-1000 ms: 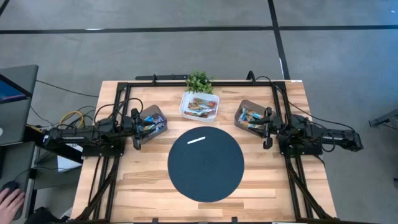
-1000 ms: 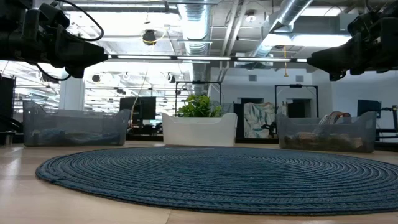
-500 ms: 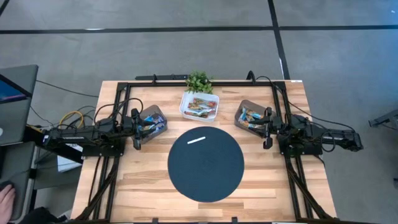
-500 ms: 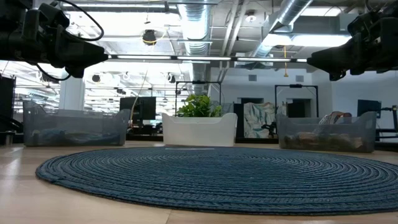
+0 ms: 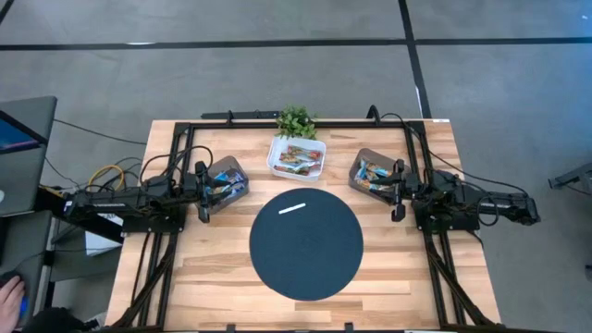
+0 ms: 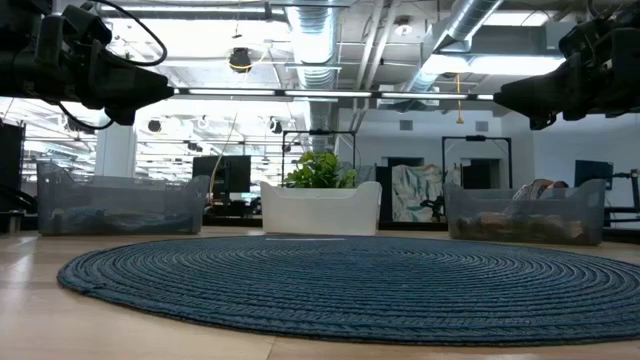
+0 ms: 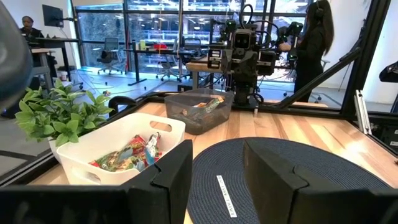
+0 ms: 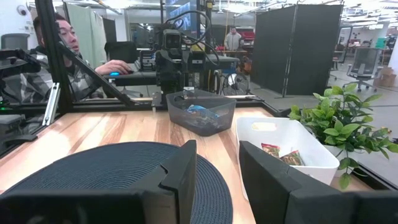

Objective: Pick and place Granola Bars by type
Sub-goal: Return to Home Position

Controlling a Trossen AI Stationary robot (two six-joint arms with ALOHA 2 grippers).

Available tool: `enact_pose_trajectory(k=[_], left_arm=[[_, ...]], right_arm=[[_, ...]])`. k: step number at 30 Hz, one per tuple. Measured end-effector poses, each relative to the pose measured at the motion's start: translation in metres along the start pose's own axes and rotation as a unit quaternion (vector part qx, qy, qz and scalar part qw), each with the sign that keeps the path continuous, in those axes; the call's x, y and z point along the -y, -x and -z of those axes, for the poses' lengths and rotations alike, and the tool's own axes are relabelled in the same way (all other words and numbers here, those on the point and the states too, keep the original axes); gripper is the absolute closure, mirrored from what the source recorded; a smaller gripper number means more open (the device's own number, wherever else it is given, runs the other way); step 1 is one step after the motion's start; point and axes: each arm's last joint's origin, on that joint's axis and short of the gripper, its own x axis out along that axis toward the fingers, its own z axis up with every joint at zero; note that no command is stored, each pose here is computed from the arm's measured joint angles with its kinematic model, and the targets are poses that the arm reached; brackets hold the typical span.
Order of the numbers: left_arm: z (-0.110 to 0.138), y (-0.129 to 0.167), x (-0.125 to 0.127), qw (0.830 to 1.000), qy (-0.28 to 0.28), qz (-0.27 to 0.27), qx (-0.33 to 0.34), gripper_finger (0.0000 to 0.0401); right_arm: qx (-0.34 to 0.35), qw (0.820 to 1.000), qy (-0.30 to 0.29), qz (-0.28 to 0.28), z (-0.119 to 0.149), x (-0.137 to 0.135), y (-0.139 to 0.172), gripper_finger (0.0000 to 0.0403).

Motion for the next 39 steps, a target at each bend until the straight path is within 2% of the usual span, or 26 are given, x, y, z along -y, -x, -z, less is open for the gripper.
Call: enact_pose_trajectory(k=[39], left_arm=[[0.0001,0.0,0.0,1.0,0.001,0.0,0.0,0.0264]], right_arm=[[0.0,1.0,0.0,0.0,0.0,0.0,0.0,0.0286]])
